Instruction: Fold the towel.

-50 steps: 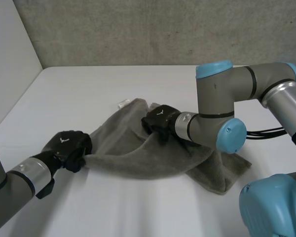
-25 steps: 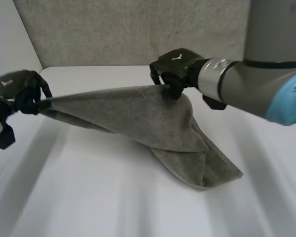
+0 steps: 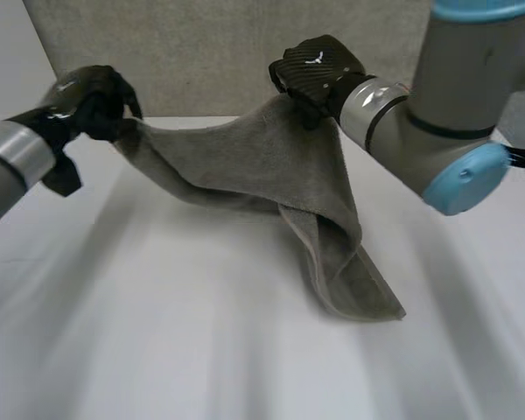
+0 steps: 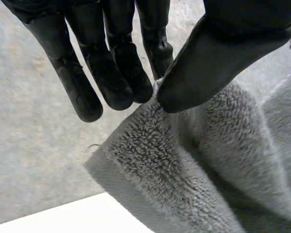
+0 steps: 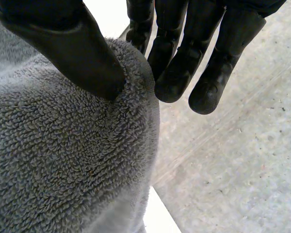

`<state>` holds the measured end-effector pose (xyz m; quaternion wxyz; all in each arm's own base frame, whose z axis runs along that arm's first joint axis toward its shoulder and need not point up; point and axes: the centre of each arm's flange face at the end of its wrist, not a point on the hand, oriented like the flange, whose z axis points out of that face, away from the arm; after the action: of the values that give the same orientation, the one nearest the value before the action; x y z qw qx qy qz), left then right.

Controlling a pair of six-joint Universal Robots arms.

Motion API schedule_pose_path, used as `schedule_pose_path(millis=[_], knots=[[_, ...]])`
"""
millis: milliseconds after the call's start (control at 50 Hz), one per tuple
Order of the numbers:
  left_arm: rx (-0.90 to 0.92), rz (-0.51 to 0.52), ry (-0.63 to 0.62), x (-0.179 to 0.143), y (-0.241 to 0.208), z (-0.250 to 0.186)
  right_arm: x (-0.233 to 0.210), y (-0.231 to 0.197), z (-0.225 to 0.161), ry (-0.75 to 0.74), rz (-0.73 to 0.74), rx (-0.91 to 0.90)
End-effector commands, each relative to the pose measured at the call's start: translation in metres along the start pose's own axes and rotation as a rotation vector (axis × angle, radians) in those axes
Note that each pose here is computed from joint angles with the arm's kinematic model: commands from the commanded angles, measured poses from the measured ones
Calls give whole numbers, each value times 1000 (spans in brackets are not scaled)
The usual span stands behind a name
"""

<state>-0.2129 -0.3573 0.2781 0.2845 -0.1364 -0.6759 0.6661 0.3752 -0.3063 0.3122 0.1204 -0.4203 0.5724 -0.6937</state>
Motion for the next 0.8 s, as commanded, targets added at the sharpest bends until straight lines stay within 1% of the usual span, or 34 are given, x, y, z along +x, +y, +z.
schedule_pose_path(millis=[20, 40, 60, 100, 120, 140, 160, 180, 200, 280, 300, 320, 340, 360, 380, 400, 420, 440, 460, 480, 500, 520, 540, 560, 580, 600, 620, 660, 760, 800], knots=[[106, 48, -23, -8, -21, 38, 18, -17, 36, 161, -73, 267], [181, 75, -56, -10, -41, 47, 27, -31, 42, 221, -97, 374], [182, 76, -56, -10, -42, 47, 27, -32, 42, 221, -97, 375], [346, 114, -108, -3, -87, 56, 45, -70, 39, 332, -127, 578], [346, 114, -108, -3, -87, 56, 45, -70, 39, 332, -127, 579], [411, 126, -127, 0, -107, 55, 50, -86, 35, 371, -131, 643], [464, 130, -141, 3, -123, 52, 50, -86, 35, 371, -131, 644], [464, 130, -141, 3, -123, 52, 54, -101, 29, 406, -130, 697], [503, 129, -144, 7, -137, 47, 54, -109, 25, 413, -135, 718], [525, 136, -140, 12, -145, 40, 47, -99, 26, 375, -134, 657], [508, 139, -142, 12, -140, 39, 41, -86, 28, 333, -131, 587], [466, 130, -152, 8, -124, 38, 32, -69, 29, 275, -132, 490], [432, 123, -153, 5, -110, 39, 32, -69, 29, 275, -132, 489], [432, 123, -153, 5, -110, 39, 21, -50, 29, 209, -138, 378], [384, 117, -145, 3, -91, 40, 9, -30, 28, 144, -150, 259], [383, 117, -145, 3, -91, 40, 9, -29, 28, 143, -150, 258], [317, 104, -126, 1, -67, 39, -5, -7, 26, 77, -170, 140], [249, 89, -103, 0, -44, 37, -5, -6, 26, 76, -170, 139], [249, 89, -103, 0, -44, 37, -24, 18, 21, -9, -203, 3], [176, 70, -78, 1, -19, 32, -24, 18, 21, -10, -203, 2], [175, 70, -77, 1, -18, 32, -40, 32, 14, -88, -224, -91], [110, 56, -58, 1, 4, 27, -50, 42, 8, -140, -216, -154], [56, 55, -46, 1, 23, 21, -50, 42, 8, -141, -215, -155], [55, 55, -46, 1, 24, 21, -54, 50, 5, -164, -194, -195], [15, 61, -45, 0, 39, 15, -54, 50, 5, -165, -194, -196], [-29, 77, -44, 0, 54, 8, -59, 58, 2, -182, -164, -229], [-30, 78, -44, 0, 55, 8, -61, 63, -1, -193, -134, -253], [-97, 124, -52, 0, 76, -5, -64, 67, -4, -202, -110, -270], [-167, 169, -68, -4, 95, -20, -72, 76, -11, -228, -97, -308], [-178, 170, -73, -5, 97, -23, -74, 79, -14, -236, -92, -325]])
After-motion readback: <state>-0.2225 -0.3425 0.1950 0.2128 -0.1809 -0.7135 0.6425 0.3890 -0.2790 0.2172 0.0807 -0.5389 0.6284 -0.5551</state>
